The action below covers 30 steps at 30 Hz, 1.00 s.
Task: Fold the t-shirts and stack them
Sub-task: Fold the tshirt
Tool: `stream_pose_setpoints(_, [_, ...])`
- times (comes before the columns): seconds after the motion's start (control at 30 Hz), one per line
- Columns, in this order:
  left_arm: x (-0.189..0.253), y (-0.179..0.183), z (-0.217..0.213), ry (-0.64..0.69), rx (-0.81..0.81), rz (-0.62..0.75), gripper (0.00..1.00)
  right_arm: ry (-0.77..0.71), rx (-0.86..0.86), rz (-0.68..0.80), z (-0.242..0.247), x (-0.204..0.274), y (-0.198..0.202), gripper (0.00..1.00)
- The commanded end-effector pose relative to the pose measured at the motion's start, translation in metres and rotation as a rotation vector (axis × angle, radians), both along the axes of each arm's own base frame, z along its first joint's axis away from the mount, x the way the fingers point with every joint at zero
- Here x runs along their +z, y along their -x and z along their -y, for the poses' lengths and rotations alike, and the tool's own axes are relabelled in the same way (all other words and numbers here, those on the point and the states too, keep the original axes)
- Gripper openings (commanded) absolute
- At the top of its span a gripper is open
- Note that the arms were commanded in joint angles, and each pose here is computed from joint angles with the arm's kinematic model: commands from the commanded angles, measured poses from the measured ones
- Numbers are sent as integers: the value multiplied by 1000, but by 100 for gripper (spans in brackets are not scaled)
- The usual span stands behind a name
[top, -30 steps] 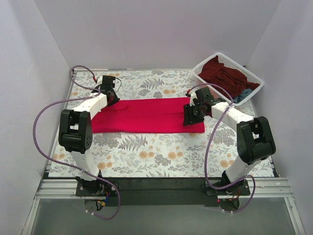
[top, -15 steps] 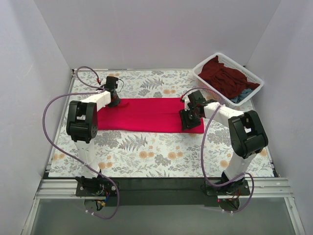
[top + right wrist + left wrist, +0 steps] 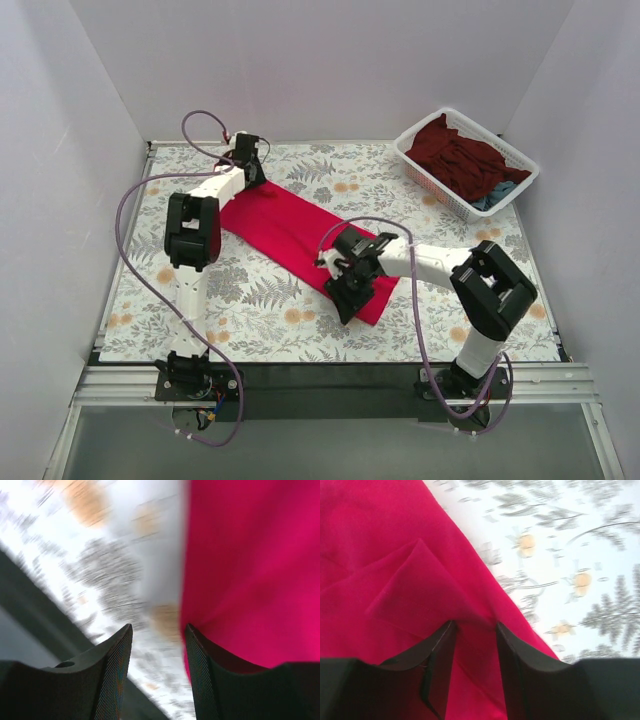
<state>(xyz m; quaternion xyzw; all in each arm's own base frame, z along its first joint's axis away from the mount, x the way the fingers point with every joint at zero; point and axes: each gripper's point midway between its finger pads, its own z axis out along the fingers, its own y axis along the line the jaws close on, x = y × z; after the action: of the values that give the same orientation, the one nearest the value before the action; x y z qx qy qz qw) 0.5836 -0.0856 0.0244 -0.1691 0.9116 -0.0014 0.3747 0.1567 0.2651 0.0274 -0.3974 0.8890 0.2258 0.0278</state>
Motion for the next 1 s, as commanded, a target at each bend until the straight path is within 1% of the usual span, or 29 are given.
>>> stream_pose_setpoints(0.0, [-56, 18, 41, 4, -159, -127, 38, 83, 121, -248, 1, 4, 72, 54])
stream_pose_setpoints(0.03, [-57, 19, 51, 10, -178, -128, 39, 52, 185, -223, -21, 15, 78, 54])
stream_pose_setpoints(0.07, [-55, 18, 54, 19, -182, -122, 40, 46, 211, -221, -31, 16, 81, 54])
stream_pose_setpoints(0.13, [-43, 17, 60, 52, -167, -102, 44, 28, 240, -157, -53, 27, 80, 54])
stream_pose_setpoints(0.17, [-24, 14, 60, 60, -164, -68, 45, 21, 236, -131, -56, 31, 77, 54])
stream_pose_setpoints(0.2, [-11, 11, 59, 64, -157, -36, 52, 35, 218, -86, -56, 33, 69, 54])
stream_pose_setpoints(0.23, [1, 10, 59, 65, -149, -11, 56, 41, 202, -43, -56, 36, 62, 54])
stream_pose_setpoints(0.27, [27, 12, 56, 62, -138, 31, 59, 42, 182, 12, -53, 44, 55, 55])
stream_pose_setpoints(0.3, [43, 10, 54, 68, -130, 65, 60, 80, 150, 95, -46, 45, 40, 56])
stream_pose_setpoints(0.33, [58, 12, 55, 81, -123, 90, 62, 86, 112, 131, -41, 48, 29, 59])
stream_pose_setpoints(0.37, [84, 18, 54, 98, -123, 130, 65, 90, 84, 161, -33, 52, 22, 61])
stream_pose_setpoints(0.4, [96, 22, 54, 106, -123, 149, 68, 115, 53, 211, -25, 52, 10, 61])
stream_pose_setpoints(0.43, [124, 27, 51, 119, -114, 195, 69, 140, 13, 241, -14, 50, -2, 63])
stream_pose_setpoints(0.47, [119, 39, 48, 124, -92, 177, 69, 164, -19, 276, -5, 49, -11, 65])
stream_pose_setpoints(0.5, [124, 46, 44, 123, -69, 183, 69, 194, -45, 293, 4, 43, -18, 66])
stream_pose_setpoints(0.57, [144, 61, 41, 149, -40, 213, 70, 185, -110, 282, 14, 43, -30, 67])
stream_pose_setpoints(0.6, [135, 71, 36, 141, -18, 190, 70, 186, -125, 276, 19, 36, -31, 68])
stream_pose_setpoints(0.63, [145, 80, 35, 150, -6, 205, 70, 192, -147, 284, 26, 35, -37, 69])
stream_pose_setpoints(0.67, [143, 87, 33, 166, 23, 199, 70, 218, -169, 315, 34, 33, -44, 70])
stream_pose_setpoints(0.7, [126, 100, 28, 146, 53, 167, 70, 238, -203, 330, 45, 29, -54, 73])
stream_pose_setpoints(0.77, [120, 115, 26, 164, 80, 151, 70, 232, -239, 320, 51, 26, -62, 75])
stream_pose_setpoints(0.8, [98, 128, 24, 163, 99, 103, 70, 217, -276, 310, 56, 25, -71, 76])
stream_pose_setpoints(0.87, [81, 135, 21, 158, 114, 74, 70, 162, -294, 292, 50, 22, -78, 76])
stream_pose_setpoints(0.9, [74, 136, 20, 146, 112, 66, 70, 167, -304, 288, 53, 18, -82, 76])
stream_pose_setpoints(0.93, [56, 140, 19, 132, 109, 35, 70, 181, -294, 291, 55, 14, -83, 76])
stream_pose_setpoints(0.97, [51, 138, 20, 128, 99, 35, 69, 210, -291, 288, 57, 3, -85, 76])
